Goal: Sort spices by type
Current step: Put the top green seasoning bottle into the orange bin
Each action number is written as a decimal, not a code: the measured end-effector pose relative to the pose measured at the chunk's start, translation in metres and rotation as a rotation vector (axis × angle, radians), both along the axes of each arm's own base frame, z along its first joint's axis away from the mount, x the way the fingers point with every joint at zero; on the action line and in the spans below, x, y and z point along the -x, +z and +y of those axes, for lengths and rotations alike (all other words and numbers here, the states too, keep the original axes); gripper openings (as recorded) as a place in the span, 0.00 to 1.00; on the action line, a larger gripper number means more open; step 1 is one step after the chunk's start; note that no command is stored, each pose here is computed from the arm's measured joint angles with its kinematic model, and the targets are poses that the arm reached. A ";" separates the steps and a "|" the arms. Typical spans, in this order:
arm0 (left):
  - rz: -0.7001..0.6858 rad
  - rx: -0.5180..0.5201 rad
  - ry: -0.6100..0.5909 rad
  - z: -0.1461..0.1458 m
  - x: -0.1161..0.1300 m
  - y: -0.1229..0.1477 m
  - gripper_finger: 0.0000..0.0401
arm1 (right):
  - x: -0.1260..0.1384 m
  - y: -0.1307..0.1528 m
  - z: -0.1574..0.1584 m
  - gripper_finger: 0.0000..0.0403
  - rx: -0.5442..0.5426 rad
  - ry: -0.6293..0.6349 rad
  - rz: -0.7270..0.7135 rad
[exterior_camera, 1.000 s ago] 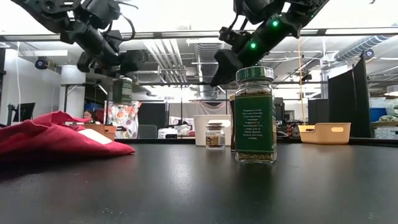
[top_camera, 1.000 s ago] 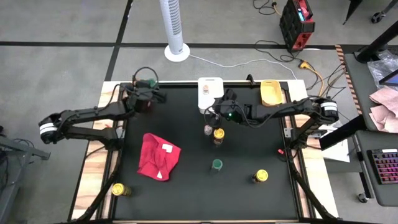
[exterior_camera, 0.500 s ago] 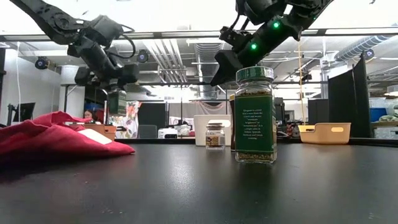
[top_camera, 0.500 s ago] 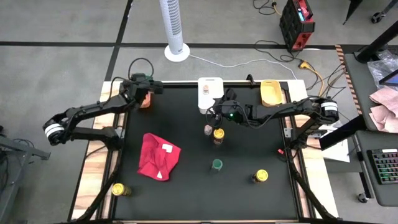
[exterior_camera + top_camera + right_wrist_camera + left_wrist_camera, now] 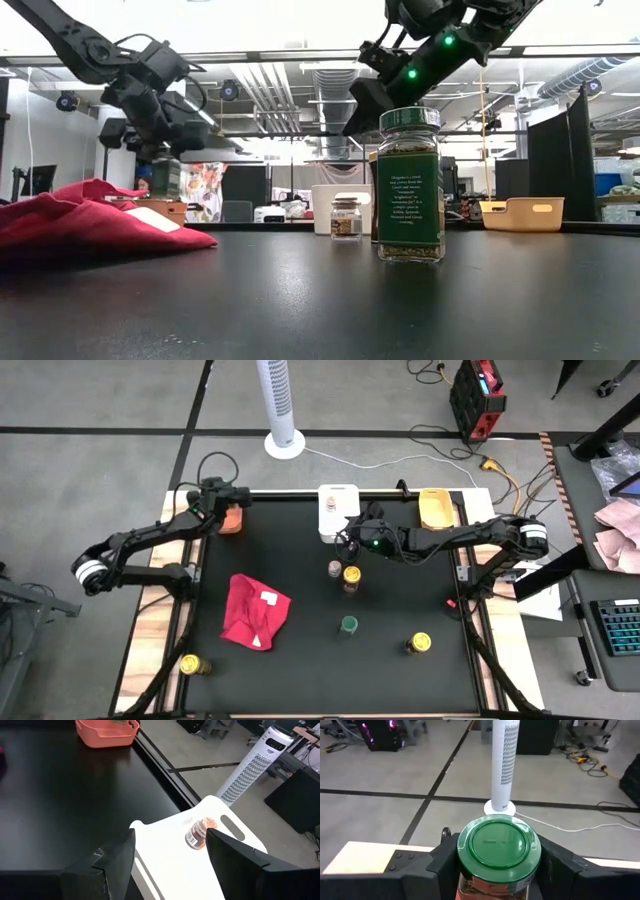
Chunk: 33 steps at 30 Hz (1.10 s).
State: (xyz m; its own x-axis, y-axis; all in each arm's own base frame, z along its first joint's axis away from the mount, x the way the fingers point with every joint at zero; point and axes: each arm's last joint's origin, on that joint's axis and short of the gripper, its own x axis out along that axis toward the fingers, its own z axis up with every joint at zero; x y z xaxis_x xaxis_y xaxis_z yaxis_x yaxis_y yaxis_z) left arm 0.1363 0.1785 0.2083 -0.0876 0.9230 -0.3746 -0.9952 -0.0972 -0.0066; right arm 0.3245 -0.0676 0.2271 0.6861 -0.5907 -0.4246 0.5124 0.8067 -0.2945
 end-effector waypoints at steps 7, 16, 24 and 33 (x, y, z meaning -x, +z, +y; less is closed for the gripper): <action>-0.002 -0.011 0.018 0.005 0.001 -0.002 0.46 | 0.000 0.000 0.000 0.59 0.002 0.000 -0.005; 0.000 0.043 0.033 0.007 -0.005 -0.018 0.46 | 0.001 0.001 0.000 0.57 0.013 0.009 0.011; 0.028 0.052 0.064 0.012 -0.008 -0.027 0.46 | 0.025 0.013 0.011 0.57 0.020 0.031 -0.029; 0.029 0.052 0.074 0.014 -0.009 -0.031 0.46 | 0.065 0.025 0.022 0.57 0.012 0.038 -0.152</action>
State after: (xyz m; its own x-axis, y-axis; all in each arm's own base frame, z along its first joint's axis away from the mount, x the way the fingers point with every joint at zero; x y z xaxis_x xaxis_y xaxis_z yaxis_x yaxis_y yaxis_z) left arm 0.1449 0.1928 0.1773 -0.1666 0.8931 -0.4180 -0.9850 -0.1703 0.0287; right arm 0.2591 -0.0457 0.2517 0.7641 -0.5675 -0.3069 0.5209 0.8233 -0.2254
